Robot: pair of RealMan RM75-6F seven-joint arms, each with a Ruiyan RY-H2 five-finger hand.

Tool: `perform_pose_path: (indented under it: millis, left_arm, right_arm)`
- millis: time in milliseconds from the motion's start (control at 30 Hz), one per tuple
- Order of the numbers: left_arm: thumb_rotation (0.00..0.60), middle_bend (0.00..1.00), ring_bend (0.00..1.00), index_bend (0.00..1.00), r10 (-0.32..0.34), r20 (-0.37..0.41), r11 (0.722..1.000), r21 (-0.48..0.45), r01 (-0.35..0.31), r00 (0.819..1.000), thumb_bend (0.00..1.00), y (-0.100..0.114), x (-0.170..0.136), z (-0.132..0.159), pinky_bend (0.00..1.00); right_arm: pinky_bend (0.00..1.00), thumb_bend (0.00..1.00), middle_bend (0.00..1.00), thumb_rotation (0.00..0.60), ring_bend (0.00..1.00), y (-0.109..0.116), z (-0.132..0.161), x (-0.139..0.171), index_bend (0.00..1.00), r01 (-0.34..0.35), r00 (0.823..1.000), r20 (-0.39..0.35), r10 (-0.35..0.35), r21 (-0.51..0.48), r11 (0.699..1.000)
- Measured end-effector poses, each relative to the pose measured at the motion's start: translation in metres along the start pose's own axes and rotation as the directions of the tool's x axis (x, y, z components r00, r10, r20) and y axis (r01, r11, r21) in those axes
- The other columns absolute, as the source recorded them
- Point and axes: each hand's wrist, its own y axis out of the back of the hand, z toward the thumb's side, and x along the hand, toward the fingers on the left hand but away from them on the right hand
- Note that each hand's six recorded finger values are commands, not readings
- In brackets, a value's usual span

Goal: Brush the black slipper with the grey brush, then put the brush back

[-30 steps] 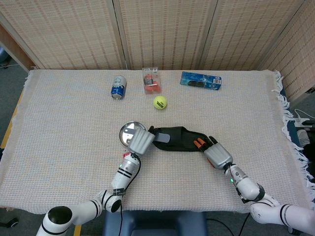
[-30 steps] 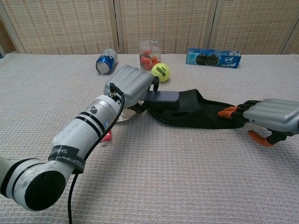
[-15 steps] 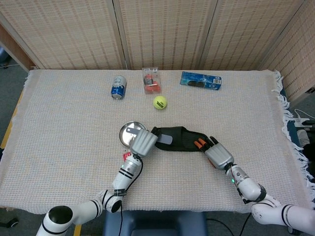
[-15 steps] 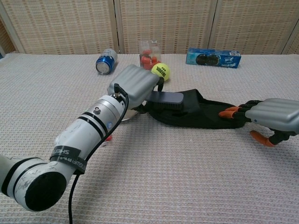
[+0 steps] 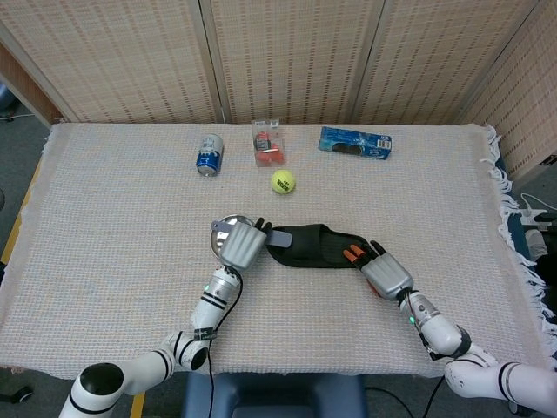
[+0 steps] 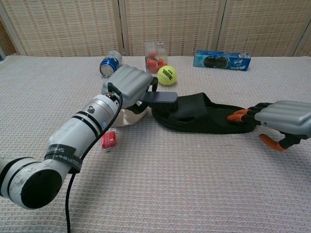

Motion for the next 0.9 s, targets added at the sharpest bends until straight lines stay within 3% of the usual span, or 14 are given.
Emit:
perform_pose_path:
  millis: [100,167,233,533,767,900]
  left_arm:
    - [0.600,0.46,0.78,0.43,0.003,0.022,1.000,-0.007,-0.002,1.000,0.42,0.003,-0.008,0.001,1.00]
    - [0.600,0.46,0.78,0.43,-0.003,0.026,1.000,-0.009,0.003,1.000,0.42,0.004,-0.013,-0.002,1.00]
    - [0.600,0.46,0.78,0.43,-0.016,0.020,1.000,0.005,0.016,1.000,0.42,0.002,-0.018,-0.011,1.00]
    - [0.600,0.44,0.78,0.41,-0.073,-0.038,0.993,0.089,0.077,0.997,0.42,-0.019,-0.023,-0.045,1.00]
    - [0.600,0.38,0.78,0.38,-0.091,-0.068,0.986,0.135,0.100,0.993,0.42,-0.029,-0.024,-0.059,1.00]
    - [0.600,0.26,0.78,0.29,-0.113,-0.072,0.983,0.140,0.122,0.991,0.42,-0.033,-0.026,-0.060,1.00]
  right_arm:
    - [0.00,0.49,0.00,0.600,0.00,0.009,-0.002,0.003,0.00,0.040,0.999,0.004,-0.040,-0.023,0.999]
    - [0.00,0.32,0.00,0.600,0.00,0.018,-0.007,0.006,0.00,0.083,0.996,0.019,-0.082,-0.043,0.996]
    - [0.00,0.26,0.00,0.600,0.00,0.031,-0.012,0.010,0.00,0.133,0.991,0.036,-0.130,-0.074,0.988]
    - [0.00,0.23,0.00,0.600,0.00,0.088,-0.033,0.051,0.00,0.330,0.943,0.086,-0.321,-0.145,0.933]
    - [0.00,0.23,0.00,0.600,0.00,0.090,-0.040,0.062,0.00,0.323,0.945,0.102,-0.310,-0.147,0.935]
    - [0.00,0.23,0.00,0.600,0.00,0.088,-0.039,0.061,0.00,0.312,0.949,0.102,-0.300,-0.147,0.938]
